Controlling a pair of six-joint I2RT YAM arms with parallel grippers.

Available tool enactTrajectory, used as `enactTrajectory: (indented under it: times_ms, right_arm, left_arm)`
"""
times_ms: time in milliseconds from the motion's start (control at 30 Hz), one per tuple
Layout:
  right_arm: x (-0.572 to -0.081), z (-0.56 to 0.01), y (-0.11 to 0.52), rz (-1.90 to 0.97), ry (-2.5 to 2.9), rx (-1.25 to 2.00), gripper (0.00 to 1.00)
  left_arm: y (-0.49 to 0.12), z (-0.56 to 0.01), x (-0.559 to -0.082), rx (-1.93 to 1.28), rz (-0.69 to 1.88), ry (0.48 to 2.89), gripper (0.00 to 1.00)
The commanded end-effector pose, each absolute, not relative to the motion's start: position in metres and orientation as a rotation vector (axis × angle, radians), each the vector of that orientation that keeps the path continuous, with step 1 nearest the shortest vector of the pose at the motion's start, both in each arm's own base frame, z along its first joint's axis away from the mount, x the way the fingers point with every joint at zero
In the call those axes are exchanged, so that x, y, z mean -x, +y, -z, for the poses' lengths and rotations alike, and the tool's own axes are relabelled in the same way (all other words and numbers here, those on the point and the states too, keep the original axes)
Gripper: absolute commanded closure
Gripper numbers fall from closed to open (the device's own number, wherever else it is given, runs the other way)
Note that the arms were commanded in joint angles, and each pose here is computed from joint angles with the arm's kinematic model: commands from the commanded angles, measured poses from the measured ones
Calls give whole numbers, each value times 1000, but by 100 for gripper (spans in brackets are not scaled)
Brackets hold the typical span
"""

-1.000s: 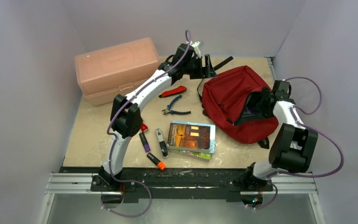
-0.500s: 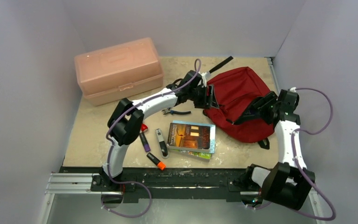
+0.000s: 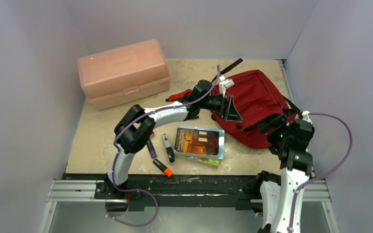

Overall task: Pack the student bag
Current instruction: Place the book in the student bag, then unzip the student bag at the center of the board.

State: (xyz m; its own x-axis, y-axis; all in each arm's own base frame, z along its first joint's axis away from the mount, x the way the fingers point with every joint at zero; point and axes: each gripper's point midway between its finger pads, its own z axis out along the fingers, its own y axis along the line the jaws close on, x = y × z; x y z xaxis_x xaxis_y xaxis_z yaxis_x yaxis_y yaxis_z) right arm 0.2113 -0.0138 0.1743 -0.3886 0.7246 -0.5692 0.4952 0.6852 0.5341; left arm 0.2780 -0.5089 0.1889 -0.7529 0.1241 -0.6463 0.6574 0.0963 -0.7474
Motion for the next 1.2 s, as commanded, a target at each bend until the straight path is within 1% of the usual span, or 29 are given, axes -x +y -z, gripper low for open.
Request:
enactTrajectory:
  times_ms: [0,67,200,300,400,467,600,733,767,833,933,967,1033,1133,1167]
  right_arm:
    - [-196,-194,13,-494,1998,-841,28]
    - [-201,-185,17,-540,2010,-851,25]
    - [-211,-175,19,-585,2029,-890,23]
    - [-225,-172,14,-608,1971,-931,22]
    - [-238,-170,8,-600,1956,-940,27]
    - [-245,-168,5,-587,1963,-943,31]
    - [-254,-164,0,-571,1976,-927,36]
    - [-258,-156,1,-581,2001,-919,47]
    - [-258,-154,1,-583,2005,-921,48]
    - [-259,-156,2,-588,1999,-908,49]
    - [-261,-157,1,-583,1993,-885,48]
    - [-262,-156,1,-582,1997,-880,50]
    - [-262,-150,0,-574,2012,-881,62]
    - [-258,-138,-4,-528,2060,-903,92]
    - [-255,-136,-6,-509,2064,-907,100]
  left_arm:
    - [-512,-195,-264,-1018,1685,1764,25]
    - [-516,-186,-268,-1045,1643,1792,23]
    - [-520,-167,-278,-974,1556,1945,23]
    - [-526,-161,-271,-984,1549,1949,23]
    - [-532,-159,-261,-1036,1577,1910,26]
    - [-533,-156,-262,-1059,1566,1895,32]
    - [-536,-149,-268,-1106,1518,1889,37]
    - [-541,-143,-265,-1134,1556,1887,44]
    - [-541,-140,-265,-1133,1559,1894,44]
    - [-540,-137,-266,-1130,1549,1901,43]
    - [-539,-137,-269,-1123,1523,1898,32]
    - [-539,-138,-270,-1121,1516,1897,31]
    - [-539,-141,-275,-1099,1485,1911,27]
    - [-535,-149,-284,-1034,1470,1961,24]
    - [-533,-151,-290,-987,1461,1992,23]
